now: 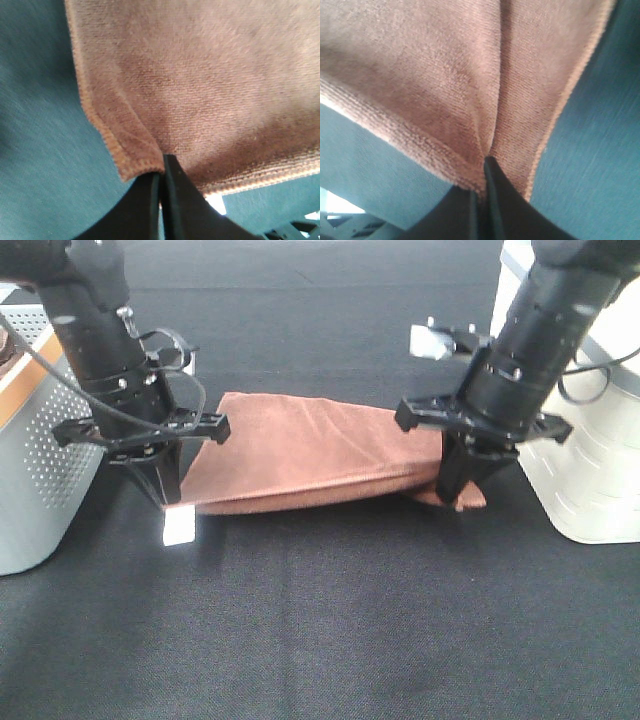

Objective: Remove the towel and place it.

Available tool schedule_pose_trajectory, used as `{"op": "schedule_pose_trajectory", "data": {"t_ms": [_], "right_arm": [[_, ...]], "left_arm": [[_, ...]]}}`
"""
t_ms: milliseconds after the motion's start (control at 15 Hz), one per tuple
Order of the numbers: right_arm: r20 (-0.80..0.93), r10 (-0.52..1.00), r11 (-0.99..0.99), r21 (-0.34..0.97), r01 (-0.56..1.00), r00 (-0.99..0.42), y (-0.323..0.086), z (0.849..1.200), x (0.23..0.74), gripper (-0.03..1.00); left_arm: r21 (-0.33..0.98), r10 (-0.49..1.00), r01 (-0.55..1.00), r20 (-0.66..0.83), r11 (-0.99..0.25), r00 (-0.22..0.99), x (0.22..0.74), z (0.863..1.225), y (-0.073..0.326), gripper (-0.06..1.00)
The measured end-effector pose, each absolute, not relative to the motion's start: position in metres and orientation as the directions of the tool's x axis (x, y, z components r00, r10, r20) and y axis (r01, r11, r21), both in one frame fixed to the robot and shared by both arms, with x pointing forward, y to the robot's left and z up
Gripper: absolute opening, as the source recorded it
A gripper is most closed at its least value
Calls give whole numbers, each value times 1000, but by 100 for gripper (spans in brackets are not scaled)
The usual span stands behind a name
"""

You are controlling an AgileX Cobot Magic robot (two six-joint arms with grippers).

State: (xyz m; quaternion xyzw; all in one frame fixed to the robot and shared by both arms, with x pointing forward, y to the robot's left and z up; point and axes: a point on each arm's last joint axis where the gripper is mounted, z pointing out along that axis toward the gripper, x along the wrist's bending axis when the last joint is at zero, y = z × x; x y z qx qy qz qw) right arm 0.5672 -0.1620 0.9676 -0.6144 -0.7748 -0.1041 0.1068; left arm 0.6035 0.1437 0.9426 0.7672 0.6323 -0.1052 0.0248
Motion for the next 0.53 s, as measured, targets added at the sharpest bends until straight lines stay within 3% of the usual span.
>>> {"op": "schedule_pose_trajectory", "data": {"t_ms": [333,533], "right_arm": [[300,931,209,21,978,-206,-163,961,563,1],[230,945,234,20,972,-232,-176,959,566,19]], "left_arm": [[-129,967,972,-191,-196,170,597,935,146,2],[-151,972,961,-85,-231,220,599,933,164,12]]}}
